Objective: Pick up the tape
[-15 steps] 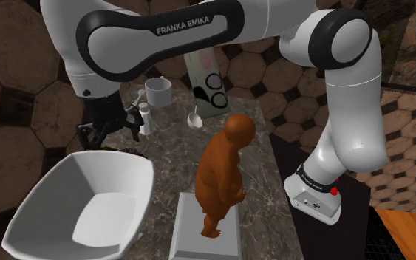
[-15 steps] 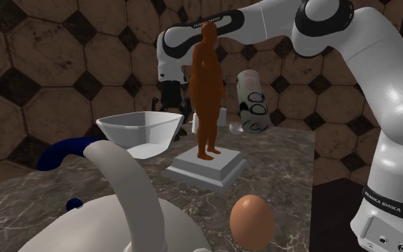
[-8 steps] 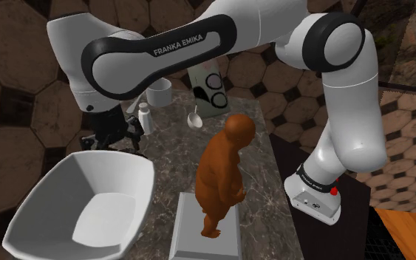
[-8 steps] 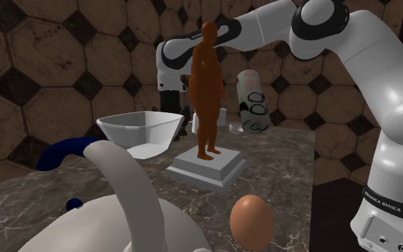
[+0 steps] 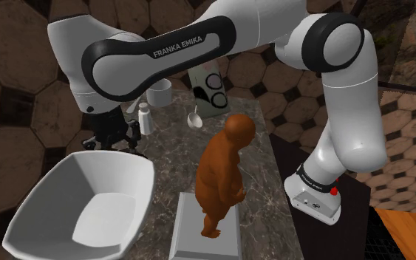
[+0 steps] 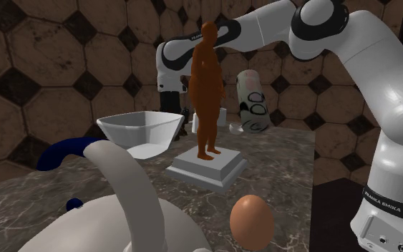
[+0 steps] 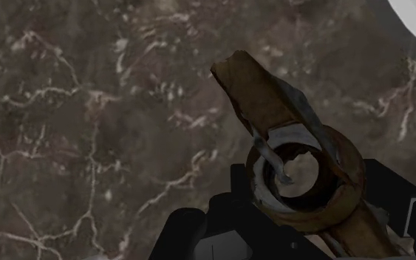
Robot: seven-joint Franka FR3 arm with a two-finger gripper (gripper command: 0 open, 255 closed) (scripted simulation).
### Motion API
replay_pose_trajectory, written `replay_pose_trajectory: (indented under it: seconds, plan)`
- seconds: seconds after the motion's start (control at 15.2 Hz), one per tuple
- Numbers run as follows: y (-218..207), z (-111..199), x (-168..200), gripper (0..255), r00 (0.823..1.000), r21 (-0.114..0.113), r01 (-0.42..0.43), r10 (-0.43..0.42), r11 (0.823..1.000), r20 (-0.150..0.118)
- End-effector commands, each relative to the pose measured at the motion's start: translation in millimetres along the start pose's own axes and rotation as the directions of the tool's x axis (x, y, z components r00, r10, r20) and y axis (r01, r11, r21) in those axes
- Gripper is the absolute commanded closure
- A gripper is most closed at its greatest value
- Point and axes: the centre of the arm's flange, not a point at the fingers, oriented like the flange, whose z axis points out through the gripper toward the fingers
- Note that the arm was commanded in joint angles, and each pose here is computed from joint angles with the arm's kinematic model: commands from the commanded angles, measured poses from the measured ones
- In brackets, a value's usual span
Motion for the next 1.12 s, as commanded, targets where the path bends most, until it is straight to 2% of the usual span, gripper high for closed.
replay_pose_trajectory:
  seconds: [0.0, 0.13, 1.06]
  plan:
    - [-0.1, 0.0, -0.1, 255, 1.0, 0.0, 0.0, 0.0, 1.0, 0.0]
    - [-0.6, 0.7, 0.6, 255, 1.0, 0.0, 0.0, 0.0, 1.0, 0.0]
    - [-1.6, -71.6, -14.7, 255, 1.0, 0.0, 0.0, 0.0, 1.0, 0.0]
